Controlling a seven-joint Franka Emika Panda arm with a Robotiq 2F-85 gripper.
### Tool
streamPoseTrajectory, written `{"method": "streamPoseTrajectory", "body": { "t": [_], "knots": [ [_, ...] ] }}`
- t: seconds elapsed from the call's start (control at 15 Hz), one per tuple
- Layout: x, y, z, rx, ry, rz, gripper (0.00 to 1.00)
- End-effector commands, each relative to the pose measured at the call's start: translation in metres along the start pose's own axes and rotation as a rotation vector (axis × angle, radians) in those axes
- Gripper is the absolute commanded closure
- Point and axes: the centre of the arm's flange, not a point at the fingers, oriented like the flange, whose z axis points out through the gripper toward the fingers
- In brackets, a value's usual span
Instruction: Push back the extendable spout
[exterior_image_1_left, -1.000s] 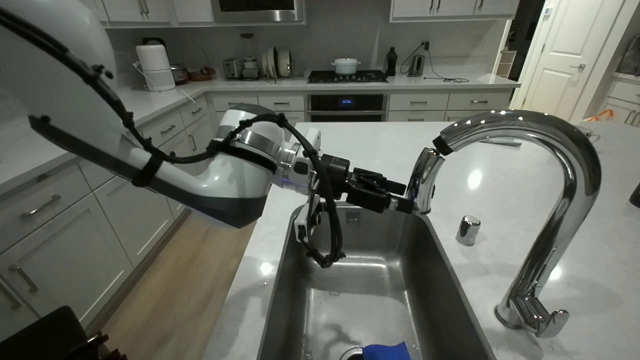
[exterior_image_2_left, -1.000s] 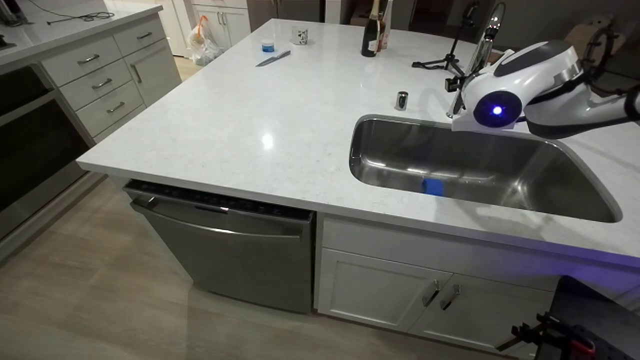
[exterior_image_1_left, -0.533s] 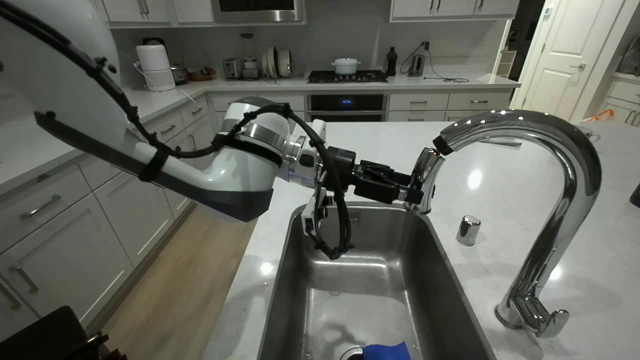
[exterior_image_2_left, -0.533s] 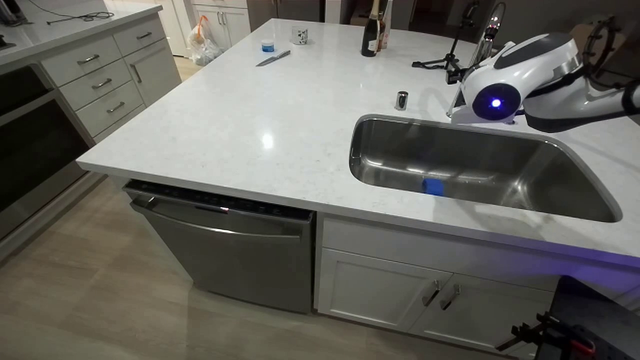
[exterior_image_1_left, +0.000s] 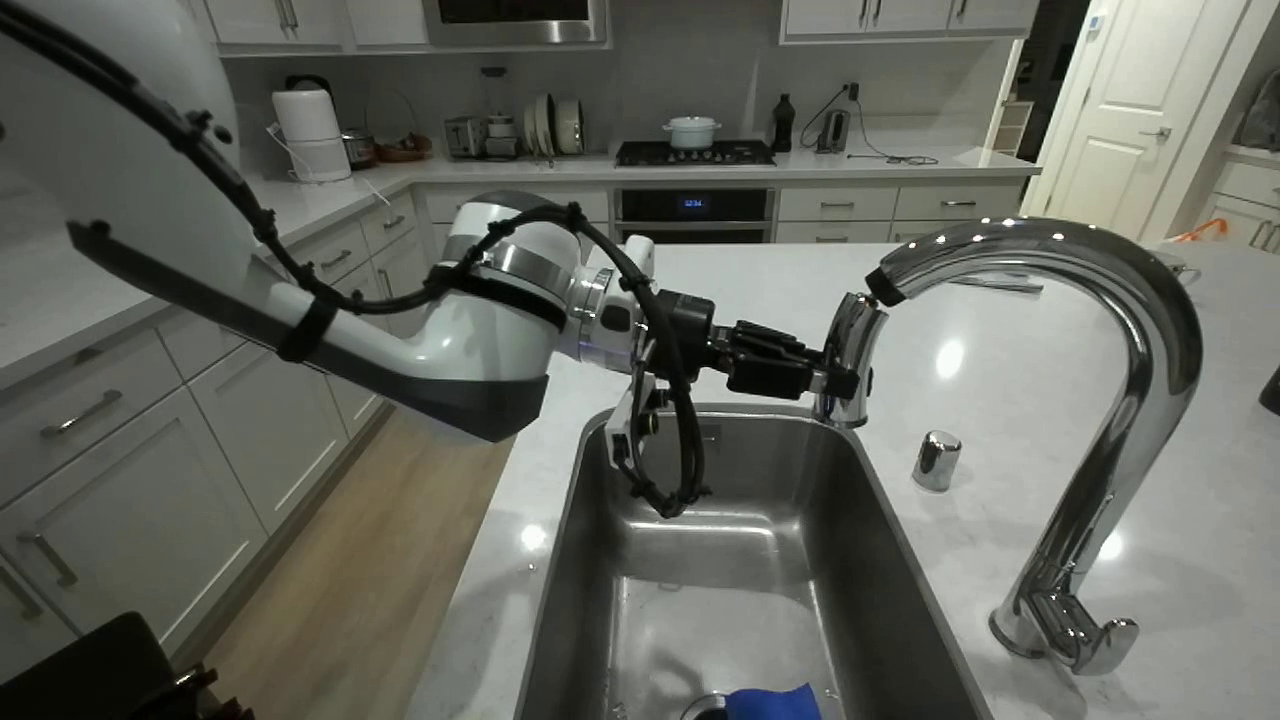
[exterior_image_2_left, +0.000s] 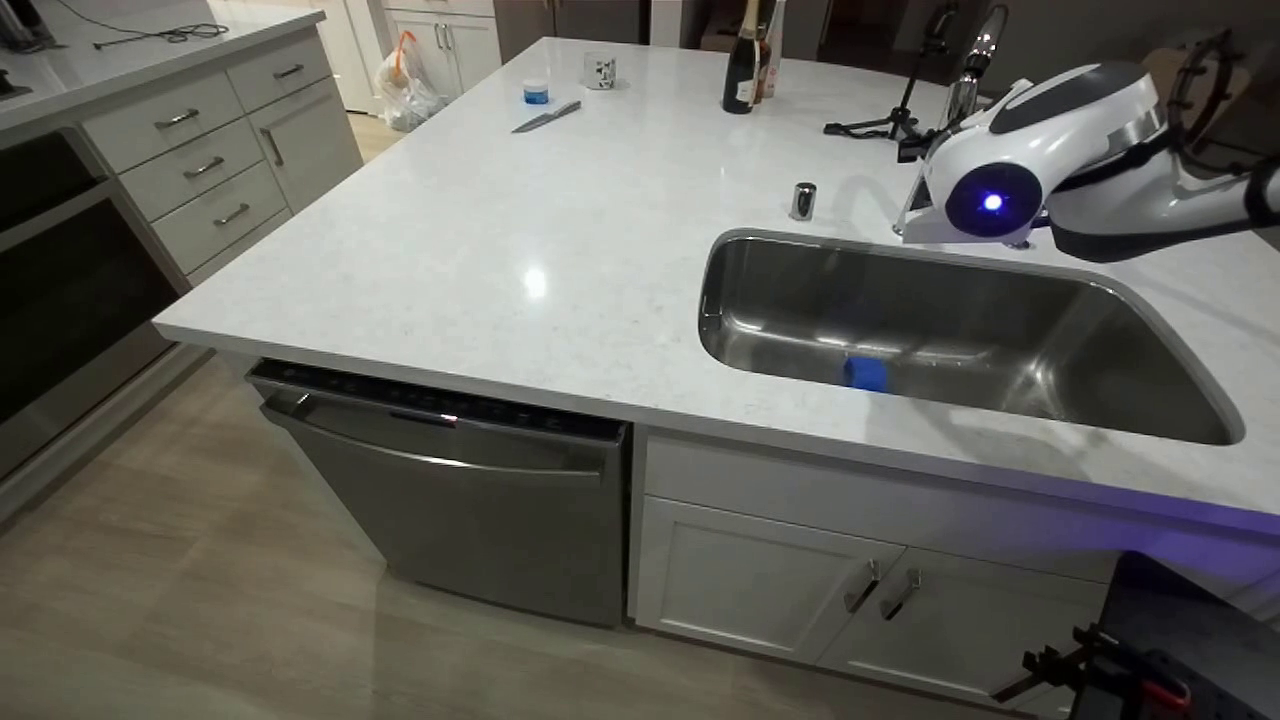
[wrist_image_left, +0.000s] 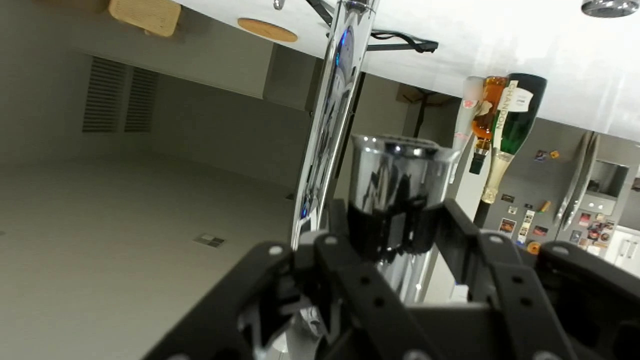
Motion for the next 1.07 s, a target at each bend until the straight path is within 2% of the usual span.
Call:
{"method": "streamPoseTrajectory", "body": {
  "t": [0.0, 0.33, 0.8, 1.0],
  "knots": [
    [0.010, 0.001, -0.002, 0.016, -0.001, 0.003, 0.78],
    [0.013, 0.008, -0.007, 0.046, -0.055, 0.050, 0.78],
    [0.015, 0.008, -0.020, 0.115, -0.189, 0.209, 0.78],
    [0.016, 0.004, -0.031, 0.111, -0.225, 0.282, 0.78]
  ]
}}
